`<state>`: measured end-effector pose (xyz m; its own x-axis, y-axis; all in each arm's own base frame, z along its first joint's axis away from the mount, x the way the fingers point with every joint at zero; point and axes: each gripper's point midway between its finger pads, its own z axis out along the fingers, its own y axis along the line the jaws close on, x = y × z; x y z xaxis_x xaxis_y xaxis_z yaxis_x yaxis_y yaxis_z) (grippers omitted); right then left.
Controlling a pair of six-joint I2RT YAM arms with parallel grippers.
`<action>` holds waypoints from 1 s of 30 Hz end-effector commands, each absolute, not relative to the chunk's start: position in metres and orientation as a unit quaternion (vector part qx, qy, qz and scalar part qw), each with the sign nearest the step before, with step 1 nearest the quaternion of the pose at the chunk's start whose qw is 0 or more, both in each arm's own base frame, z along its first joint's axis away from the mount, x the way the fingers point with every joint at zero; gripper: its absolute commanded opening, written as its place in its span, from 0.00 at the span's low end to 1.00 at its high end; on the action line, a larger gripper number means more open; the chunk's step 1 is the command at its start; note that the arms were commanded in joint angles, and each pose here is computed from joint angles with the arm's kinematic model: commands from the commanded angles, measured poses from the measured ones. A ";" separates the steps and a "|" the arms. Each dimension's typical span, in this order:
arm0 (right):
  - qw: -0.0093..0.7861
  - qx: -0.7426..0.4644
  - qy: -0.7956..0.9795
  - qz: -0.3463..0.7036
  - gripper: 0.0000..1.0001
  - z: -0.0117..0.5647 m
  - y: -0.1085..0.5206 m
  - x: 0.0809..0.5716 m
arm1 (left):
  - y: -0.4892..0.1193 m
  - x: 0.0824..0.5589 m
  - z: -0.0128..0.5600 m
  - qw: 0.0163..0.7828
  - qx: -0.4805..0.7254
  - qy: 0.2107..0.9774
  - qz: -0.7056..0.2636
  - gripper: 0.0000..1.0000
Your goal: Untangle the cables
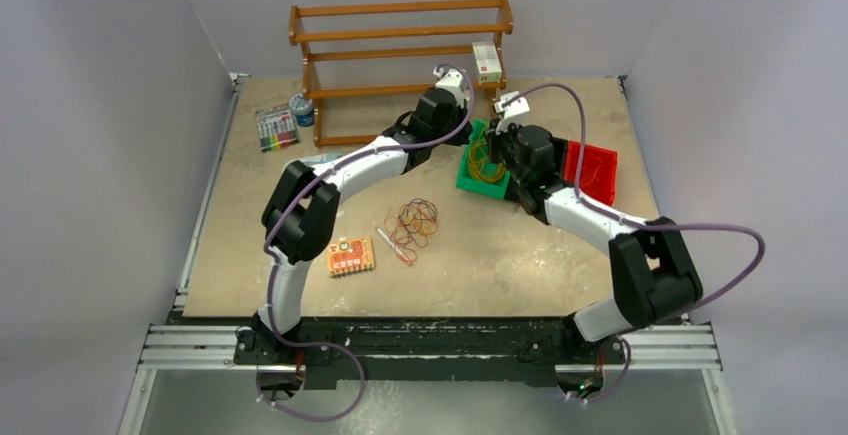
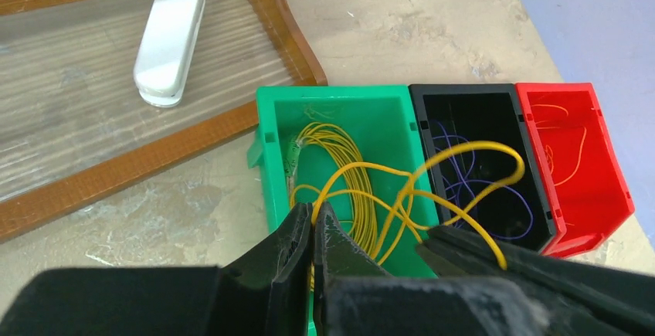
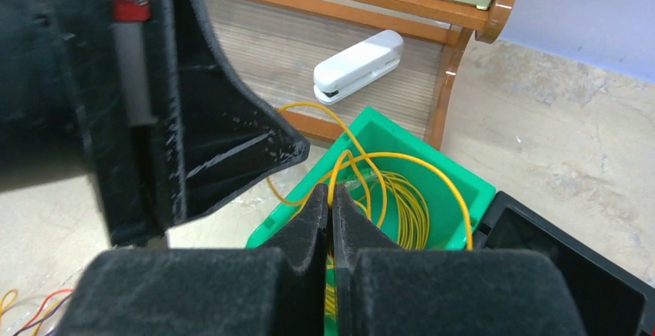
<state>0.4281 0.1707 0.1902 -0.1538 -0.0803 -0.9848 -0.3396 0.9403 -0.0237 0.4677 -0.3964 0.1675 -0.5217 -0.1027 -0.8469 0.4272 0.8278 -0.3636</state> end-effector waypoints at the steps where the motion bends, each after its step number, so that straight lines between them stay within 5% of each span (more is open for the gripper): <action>1: 0.648 -0.102 0.749 0.093 0.00 0.208 0.166 0.453 | -0.392 0.473 0.213 0.521 0.098 0.798 -0.285 0.00; 17: 0.599 -0.120 0.780 0.133 0.03 0.145 0.174 0.478 | -0.399 0.470 0.197 0.500 0.125 0.810 -0.279 0.00; 30: 0.617 -0.119 0.758 0.174 0.43 0.171 0.162 0.464 | -0.398 0.477 0.186 0.492 0.129 0.823 -0.253 0.00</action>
<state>0.4703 0.1547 0.1278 -0.3088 -0.0041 -0.9511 -0.3429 0.9332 0.1073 0.4677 -0.3961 0.1663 -0.5314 -0.0389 -0.8462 0.4461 0.8364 -0.3186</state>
